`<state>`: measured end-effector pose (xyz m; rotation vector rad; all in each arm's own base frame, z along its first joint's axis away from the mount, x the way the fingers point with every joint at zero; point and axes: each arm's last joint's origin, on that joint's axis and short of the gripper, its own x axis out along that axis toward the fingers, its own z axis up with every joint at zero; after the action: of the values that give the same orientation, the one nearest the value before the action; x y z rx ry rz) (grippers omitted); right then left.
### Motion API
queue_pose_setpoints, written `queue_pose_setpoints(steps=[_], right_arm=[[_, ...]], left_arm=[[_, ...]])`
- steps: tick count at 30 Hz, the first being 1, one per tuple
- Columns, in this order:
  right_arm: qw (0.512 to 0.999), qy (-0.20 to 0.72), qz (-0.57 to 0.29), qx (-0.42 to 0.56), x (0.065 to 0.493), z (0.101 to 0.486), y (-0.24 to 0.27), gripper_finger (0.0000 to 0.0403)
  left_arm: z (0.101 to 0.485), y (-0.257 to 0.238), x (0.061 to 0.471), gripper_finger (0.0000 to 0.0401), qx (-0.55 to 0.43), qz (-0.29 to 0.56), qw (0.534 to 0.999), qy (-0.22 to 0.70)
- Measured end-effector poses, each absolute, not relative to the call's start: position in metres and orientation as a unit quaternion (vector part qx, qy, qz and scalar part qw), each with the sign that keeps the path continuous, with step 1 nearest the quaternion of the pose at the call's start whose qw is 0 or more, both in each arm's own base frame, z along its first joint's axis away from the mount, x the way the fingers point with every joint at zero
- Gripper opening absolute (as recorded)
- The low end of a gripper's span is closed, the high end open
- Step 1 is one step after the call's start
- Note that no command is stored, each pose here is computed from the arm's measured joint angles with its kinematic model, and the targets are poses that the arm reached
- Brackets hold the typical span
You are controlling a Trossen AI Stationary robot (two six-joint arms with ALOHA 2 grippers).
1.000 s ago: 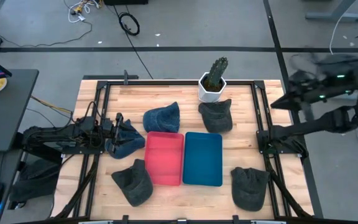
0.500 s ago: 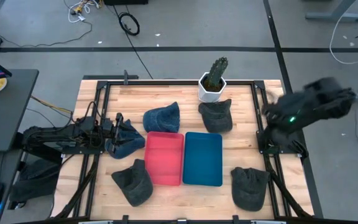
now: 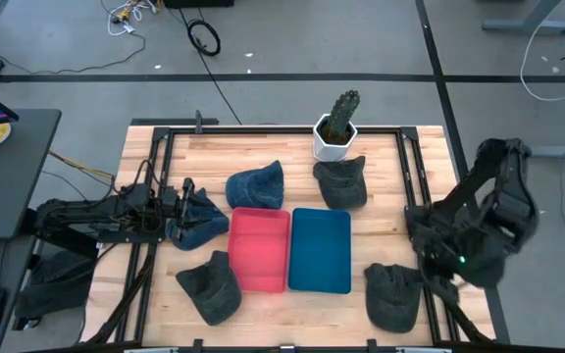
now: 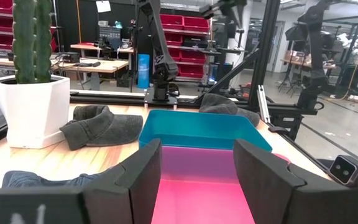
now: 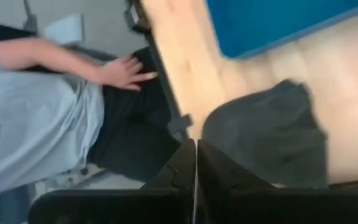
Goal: Pick & Place hat
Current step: Put the bottom right black cap in the blue bin
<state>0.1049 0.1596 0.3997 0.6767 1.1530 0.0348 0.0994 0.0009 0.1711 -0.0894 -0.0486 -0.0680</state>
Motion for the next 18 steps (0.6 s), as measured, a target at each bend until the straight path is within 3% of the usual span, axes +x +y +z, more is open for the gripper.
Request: queue_pose_setpoints(steps=[18], right_arm=[[0.772, 0.611, -0.019, 0.173, 0.098, 0.353, 0.224, 0.0021]], left_arm=[[0.171, 0.001, 0.099, 0.0204, -0.045, -0.034, 0.998, -0.024]])
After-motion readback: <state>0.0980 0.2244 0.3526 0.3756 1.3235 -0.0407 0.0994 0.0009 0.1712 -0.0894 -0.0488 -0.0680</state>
